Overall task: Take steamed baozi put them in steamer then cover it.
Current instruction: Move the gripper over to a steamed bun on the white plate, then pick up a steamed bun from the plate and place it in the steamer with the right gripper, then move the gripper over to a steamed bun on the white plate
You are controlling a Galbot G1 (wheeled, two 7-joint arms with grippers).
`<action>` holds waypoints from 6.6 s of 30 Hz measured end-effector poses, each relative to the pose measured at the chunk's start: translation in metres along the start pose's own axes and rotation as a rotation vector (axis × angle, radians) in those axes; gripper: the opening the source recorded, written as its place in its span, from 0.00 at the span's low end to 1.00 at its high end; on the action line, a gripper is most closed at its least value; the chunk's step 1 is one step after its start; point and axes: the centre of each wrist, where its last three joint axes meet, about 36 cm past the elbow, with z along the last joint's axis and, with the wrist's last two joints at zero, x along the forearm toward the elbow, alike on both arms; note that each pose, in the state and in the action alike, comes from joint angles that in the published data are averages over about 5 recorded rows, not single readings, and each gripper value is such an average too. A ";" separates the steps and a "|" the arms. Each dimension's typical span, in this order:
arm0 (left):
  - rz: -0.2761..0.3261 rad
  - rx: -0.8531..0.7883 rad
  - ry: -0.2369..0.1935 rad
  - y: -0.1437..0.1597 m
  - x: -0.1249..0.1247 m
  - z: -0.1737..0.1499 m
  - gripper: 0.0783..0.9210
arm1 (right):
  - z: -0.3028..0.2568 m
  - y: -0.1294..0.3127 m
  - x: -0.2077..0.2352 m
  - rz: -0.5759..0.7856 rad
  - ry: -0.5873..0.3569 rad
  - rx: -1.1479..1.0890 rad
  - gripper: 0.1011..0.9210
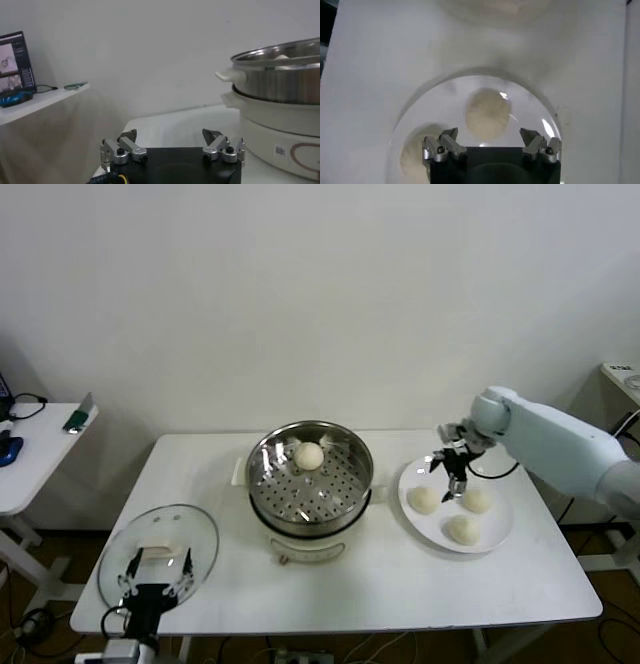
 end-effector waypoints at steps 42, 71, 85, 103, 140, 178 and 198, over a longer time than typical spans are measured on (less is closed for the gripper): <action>-0.009 0.023 0.020 0.004 0.007 0.008 0.88 | -0.014 -0.018 -0.034 -0.015 0.002 -0.032 0.73; 0.030 0.030 -0.028 -0.014 0.010 -0.010 0.88 | -0.209 -0.082 0.195 0.171 -0.235 0.107 0.74; 0.052 -0.016 -0.062 -0.016 0.015 -0.020 0.88 | -0.330 -0.057 0.149 0.080 -0.239 0.182 0.75; 0.030 -0.044 -0.075 -0.006 0.012 -0.021 0.88 | -0.371 -0.028 0.052 -0.027 -0.181 0.210 0.75; 0.029 -0.072 -0.064 -0.003 0.005 -0.015 0.88 | -0.241 -0.030 0.153 0.002 -0.094 0.215 0.88; -0.035 -0.116 -0.010 -0.008 0.010 -0.009 0.88 | 0.043 0.070 0.002 -0.079 0.056 0.015 0.88; -0.023 -0.140 -0.004 -0.008 0.009 -0.004 0.88 | 0.031 0.061 -0.020 -0.106 0.075 0.035 0.75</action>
